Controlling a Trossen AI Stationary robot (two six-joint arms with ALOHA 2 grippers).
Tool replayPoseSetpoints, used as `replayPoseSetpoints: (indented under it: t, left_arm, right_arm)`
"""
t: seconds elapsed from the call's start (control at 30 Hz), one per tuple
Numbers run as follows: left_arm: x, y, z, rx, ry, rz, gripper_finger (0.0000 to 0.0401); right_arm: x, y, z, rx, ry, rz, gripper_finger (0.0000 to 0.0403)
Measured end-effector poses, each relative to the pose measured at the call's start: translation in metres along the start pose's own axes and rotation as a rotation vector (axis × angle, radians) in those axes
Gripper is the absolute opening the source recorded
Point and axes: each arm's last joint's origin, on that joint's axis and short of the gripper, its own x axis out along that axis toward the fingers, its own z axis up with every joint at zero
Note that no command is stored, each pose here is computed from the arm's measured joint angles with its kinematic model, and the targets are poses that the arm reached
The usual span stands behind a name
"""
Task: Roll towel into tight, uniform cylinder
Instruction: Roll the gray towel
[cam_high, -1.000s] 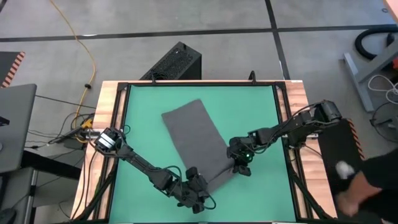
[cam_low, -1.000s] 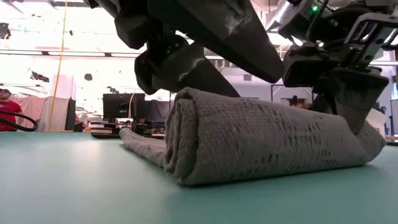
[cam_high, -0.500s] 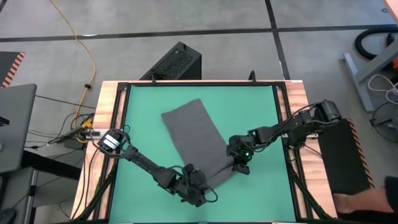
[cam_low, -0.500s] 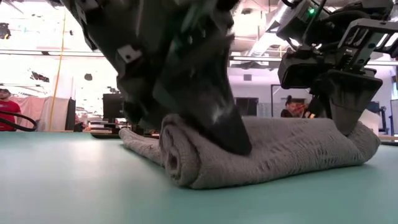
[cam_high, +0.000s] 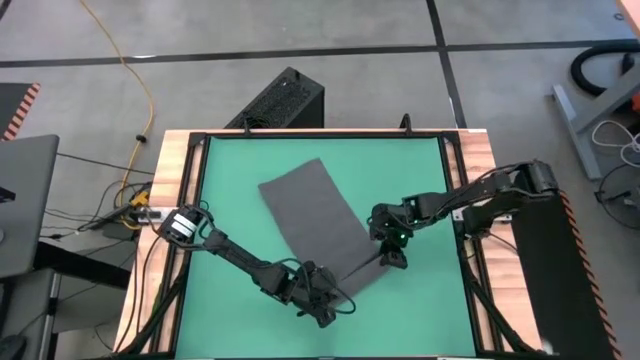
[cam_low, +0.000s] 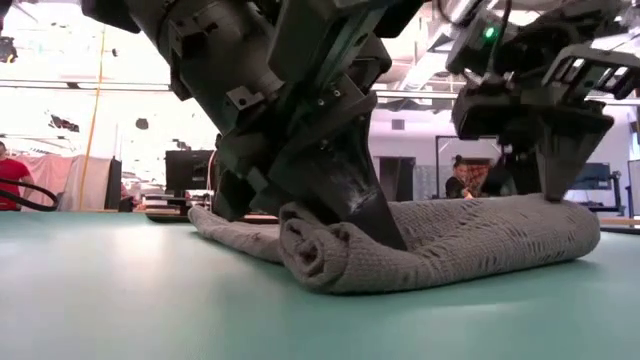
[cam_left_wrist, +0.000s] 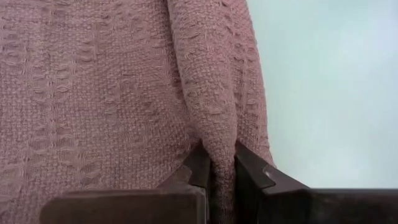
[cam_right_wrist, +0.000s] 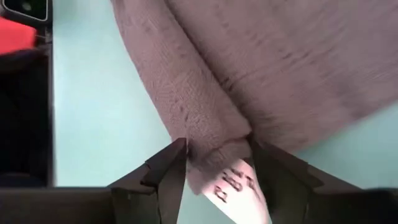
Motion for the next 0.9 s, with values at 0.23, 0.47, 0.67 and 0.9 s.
replayPoseSetpoints:
  t: [0.23,0.47,0.67,0.9]
  left_arm:
    - [0.002,0.004,0.003,-0.019,0.033,-0.008,0.0017]
    - [0.002,0.005,0.003,-0.083,0.034,-0.007,0.0016]
    - [0.002,0.003,0.004,-0.087,0.025,-0.021,0.0015]
    - [0.002,0.003,0.004,-0.085,0.016,-0.02,0.0021]
  right_arm:
    - [-0.04,0.025,-0.006,-0.241,-0.187,-0.167,0.0212]
    - [-0.022,0.062,-0.04,-0.591,-0.214,-0.169,0.021]
    - [0.003,0.077,-0.059,-0.816,-0.189,-0.332,0.021]
    - [0.028,0.068,-0.057,-0.825,-0.126,-0.416,0.021]
